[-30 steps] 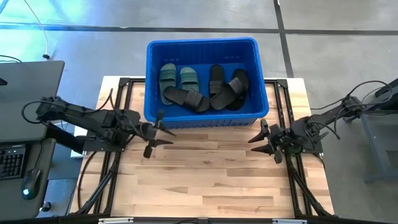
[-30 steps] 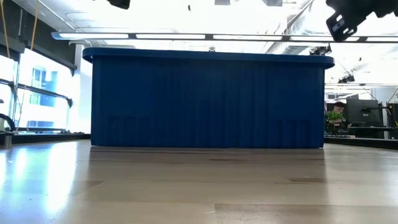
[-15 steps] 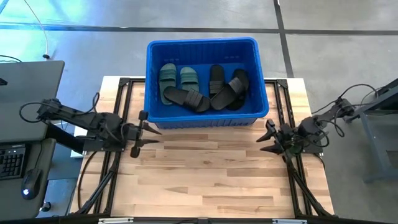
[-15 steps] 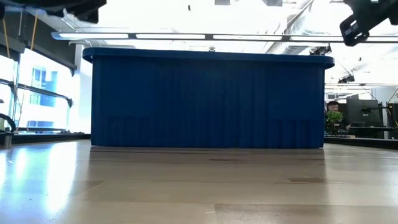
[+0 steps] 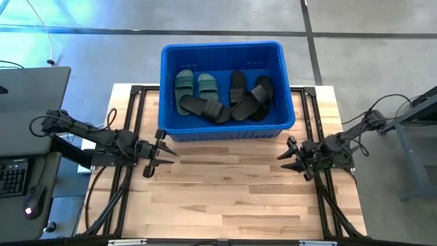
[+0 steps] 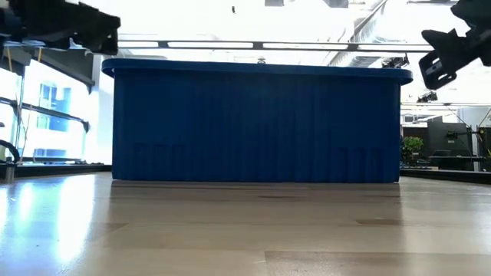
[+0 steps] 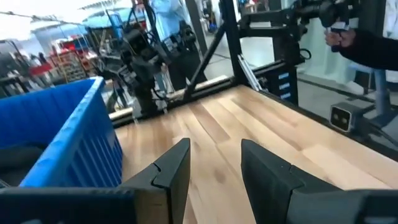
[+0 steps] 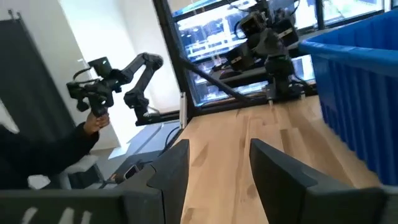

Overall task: Pick and place slides into bin
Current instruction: Return to Home Position

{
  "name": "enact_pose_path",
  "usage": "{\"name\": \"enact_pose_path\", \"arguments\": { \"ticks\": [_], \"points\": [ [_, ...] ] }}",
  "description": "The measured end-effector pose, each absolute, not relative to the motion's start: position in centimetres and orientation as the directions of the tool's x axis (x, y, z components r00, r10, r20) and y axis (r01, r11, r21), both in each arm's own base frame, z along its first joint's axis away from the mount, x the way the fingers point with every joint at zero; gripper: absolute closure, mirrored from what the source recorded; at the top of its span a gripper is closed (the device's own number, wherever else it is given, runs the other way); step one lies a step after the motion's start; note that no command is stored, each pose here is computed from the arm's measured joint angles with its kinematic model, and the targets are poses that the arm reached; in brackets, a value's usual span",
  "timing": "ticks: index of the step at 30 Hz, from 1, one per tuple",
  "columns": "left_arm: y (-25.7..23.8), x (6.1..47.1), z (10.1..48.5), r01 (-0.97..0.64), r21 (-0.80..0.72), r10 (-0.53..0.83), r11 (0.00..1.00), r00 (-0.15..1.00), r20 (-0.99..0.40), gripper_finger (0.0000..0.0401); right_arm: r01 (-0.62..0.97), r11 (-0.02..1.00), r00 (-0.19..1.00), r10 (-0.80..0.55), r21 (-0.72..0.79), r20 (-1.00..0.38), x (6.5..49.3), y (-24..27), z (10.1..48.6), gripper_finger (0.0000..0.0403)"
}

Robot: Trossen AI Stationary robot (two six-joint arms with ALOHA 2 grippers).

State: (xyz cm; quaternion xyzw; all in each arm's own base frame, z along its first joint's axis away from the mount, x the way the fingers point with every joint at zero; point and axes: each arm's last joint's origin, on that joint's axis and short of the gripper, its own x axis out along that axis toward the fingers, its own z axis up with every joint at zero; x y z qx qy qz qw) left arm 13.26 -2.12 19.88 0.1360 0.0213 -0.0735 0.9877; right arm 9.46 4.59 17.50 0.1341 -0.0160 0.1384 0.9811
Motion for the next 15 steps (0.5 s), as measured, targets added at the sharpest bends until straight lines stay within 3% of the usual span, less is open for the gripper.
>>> {"name": "enact_pose_path", "arguments": {
  "ticks": [15],
  "points": [
    [-1.6,10.2,21.3,0.122,0.26,-0.147,0.958,0.986,0.078,0.0274,-0.328,0.915,0.944,0.311,0.235,0.109,9.1,4.5,17.8,0.0238]
  ]
}}
